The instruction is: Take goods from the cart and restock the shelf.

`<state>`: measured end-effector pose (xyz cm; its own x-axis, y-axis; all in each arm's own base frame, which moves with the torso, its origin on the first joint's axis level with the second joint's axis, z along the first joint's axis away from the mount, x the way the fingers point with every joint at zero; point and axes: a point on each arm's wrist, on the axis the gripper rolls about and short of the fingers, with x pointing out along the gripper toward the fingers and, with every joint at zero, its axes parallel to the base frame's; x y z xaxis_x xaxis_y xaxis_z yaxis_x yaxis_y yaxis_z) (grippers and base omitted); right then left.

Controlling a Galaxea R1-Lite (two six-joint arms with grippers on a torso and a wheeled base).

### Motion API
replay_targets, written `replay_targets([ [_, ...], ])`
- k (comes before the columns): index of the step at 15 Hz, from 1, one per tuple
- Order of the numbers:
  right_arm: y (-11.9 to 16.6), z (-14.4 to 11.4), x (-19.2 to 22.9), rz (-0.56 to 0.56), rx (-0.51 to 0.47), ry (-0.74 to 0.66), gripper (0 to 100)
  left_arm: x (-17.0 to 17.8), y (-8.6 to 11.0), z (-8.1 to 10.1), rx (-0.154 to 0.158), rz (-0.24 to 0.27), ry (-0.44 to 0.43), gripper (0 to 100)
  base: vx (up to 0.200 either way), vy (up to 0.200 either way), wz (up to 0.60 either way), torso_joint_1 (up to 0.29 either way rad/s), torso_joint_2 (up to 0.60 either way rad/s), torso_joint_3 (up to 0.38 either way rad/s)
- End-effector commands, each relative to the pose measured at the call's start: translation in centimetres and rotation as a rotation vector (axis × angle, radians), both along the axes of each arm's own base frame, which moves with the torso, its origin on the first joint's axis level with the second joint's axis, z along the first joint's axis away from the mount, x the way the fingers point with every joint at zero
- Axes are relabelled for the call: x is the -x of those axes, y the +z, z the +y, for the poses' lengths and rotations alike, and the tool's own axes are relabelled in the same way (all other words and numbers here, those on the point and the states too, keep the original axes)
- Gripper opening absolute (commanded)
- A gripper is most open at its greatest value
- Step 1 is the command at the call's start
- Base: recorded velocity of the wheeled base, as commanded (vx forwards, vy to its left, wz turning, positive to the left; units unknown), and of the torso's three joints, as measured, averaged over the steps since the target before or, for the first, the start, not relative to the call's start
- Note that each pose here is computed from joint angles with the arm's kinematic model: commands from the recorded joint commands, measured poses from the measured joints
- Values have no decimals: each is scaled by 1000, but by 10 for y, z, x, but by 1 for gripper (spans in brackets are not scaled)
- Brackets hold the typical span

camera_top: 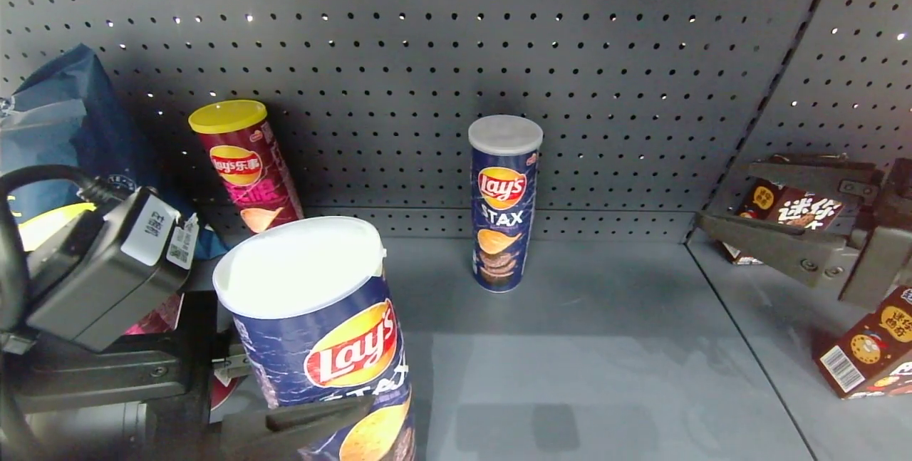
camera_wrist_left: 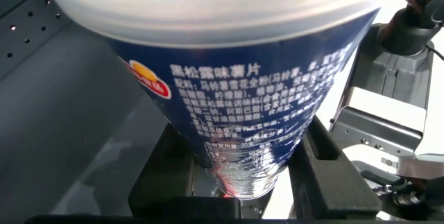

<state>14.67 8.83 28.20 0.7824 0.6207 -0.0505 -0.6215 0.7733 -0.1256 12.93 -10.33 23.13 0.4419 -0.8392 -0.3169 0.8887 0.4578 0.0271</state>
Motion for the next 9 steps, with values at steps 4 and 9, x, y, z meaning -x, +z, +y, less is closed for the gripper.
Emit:
replay_targets([
  [4, -3, 15, -2, 38, -11, -34, 100, -1, 1, 1, 2, -2, 6, 0, 0, 0, 0, 0, 0, 0],
  [9, -7, 31, -3, 103, -43, 31, 100, -2, 1, 0, 2, -2, 8, 0, 0, 0, 0, 0, 0, 0],
])
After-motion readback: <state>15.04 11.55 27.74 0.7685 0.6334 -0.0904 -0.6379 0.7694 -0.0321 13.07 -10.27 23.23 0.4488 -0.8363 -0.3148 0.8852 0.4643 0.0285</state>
